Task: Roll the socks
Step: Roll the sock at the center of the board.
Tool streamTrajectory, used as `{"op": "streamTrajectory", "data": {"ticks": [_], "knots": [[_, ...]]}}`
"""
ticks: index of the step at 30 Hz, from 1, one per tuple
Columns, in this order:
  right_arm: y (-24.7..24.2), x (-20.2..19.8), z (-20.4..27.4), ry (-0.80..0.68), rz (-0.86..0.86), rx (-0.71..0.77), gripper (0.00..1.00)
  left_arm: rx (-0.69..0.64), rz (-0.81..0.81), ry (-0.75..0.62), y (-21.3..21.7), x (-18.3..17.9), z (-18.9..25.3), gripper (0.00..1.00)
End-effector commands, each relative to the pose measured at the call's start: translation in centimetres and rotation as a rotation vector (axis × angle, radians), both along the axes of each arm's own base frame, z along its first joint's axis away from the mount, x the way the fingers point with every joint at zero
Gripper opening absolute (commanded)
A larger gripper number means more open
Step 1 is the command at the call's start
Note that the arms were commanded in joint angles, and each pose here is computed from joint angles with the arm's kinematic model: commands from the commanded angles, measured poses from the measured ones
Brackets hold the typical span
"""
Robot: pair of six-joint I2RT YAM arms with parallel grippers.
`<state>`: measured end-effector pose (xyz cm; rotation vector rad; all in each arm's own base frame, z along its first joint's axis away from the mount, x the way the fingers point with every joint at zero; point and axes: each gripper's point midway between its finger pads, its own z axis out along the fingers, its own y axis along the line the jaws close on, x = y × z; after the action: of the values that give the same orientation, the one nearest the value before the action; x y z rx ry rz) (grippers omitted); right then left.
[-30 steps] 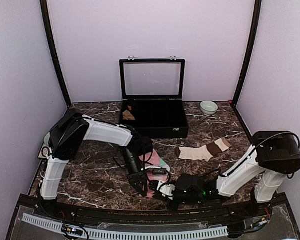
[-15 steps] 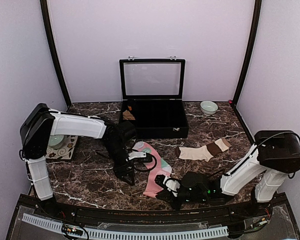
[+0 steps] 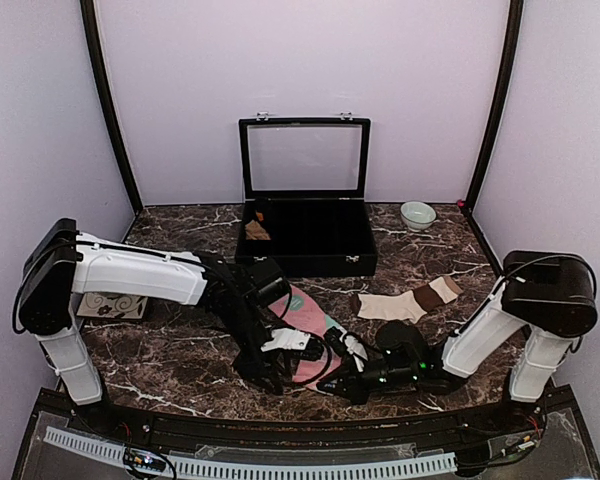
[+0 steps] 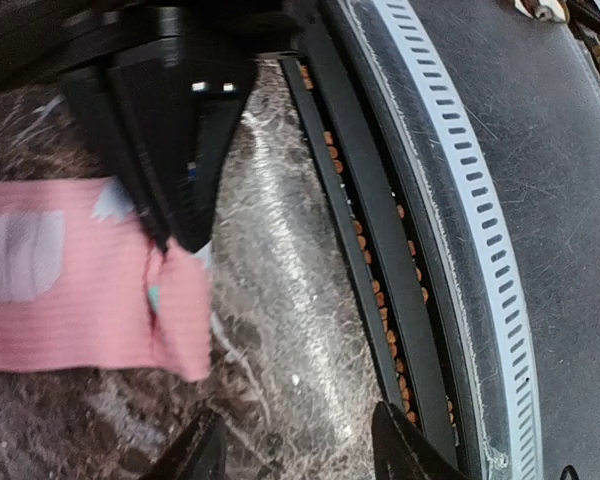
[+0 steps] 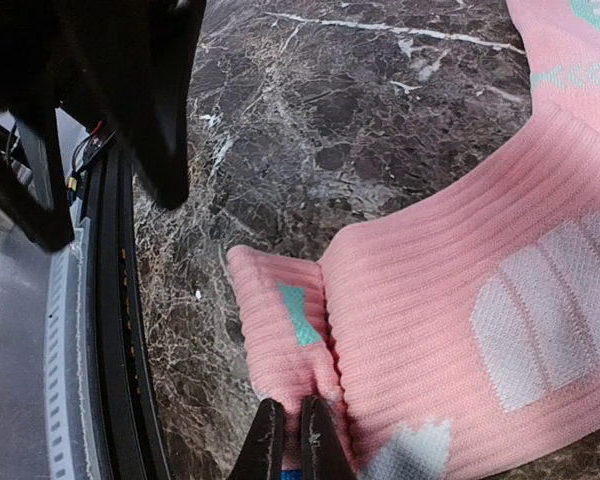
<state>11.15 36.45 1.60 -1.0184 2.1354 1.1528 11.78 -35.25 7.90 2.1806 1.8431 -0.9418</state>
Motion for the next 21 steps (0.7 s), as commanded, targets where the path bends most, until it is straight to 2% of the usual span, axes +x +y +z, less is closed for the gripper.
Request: {"op": "streamTrajectory", "data": {"ticks": [1,11,21], "knots": [[-6.4,-2.2,-7.9,0.254,-0.075,-0.305,0.0,-0.012,-0.11,-0.09,-1.3,-0.5,-1.1,0.51],[-7.6,-2.2,-9.5,0.349,-0.106,-0.345,0.0,-0.059,-0.191,-0.216,-3.9,0.9,-2.2,0.45],[-8.1,-2.2,-10.3,0.403,-0.119,-0.366,0.0,-0.042,-0.231,-0.232,-3.9,0.9,-3.7,0.37]]}}
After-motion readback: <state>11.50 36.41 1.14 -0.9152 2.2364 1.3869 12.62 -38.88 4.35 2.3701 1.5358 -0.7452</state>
